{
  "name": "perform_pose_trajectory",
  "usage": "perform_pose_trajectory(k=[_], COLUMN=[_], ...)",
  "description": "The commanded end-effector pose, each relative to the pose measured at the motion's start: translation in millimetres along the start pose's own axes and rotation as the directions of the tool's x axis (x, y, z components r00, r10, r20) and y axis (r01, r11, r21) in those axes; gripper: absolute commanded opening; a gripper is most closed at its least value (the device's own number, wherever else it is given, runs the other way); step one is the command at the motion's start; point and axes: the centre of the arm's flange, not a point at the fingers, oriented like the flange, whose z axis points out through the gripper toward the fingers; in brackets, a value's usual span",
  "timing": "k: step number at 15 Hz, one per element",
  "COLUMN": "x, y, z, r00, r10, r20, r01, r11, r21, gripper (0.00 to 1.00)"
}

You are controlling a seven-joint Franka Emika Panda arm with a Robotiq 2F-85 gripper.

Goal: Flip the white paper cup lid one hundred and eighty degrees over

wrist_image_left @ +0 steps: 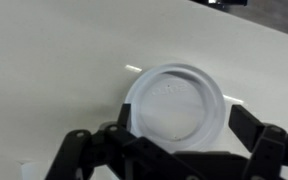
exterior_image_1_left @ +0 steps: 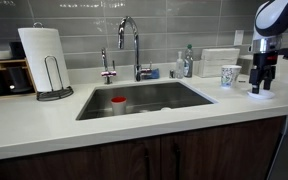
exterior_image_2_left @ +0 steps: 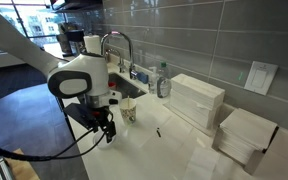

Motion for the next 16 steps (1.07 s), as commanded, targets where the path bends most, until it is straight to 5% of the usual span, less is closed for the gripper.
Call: perform_pose_trajectory(k=[1, 16], x=[7.2, 13.3], y=[2.9, 7.0], z=[7.4, 6.0], r00=[1.000, 0.999], r10=[-0.024, -0.038], r20=[0.015, 0.007], r01=[0.023, 0.037], r11=[1.000, 0.999], r21=[0.010, 0.037], gripper=[1.00, 1.00])
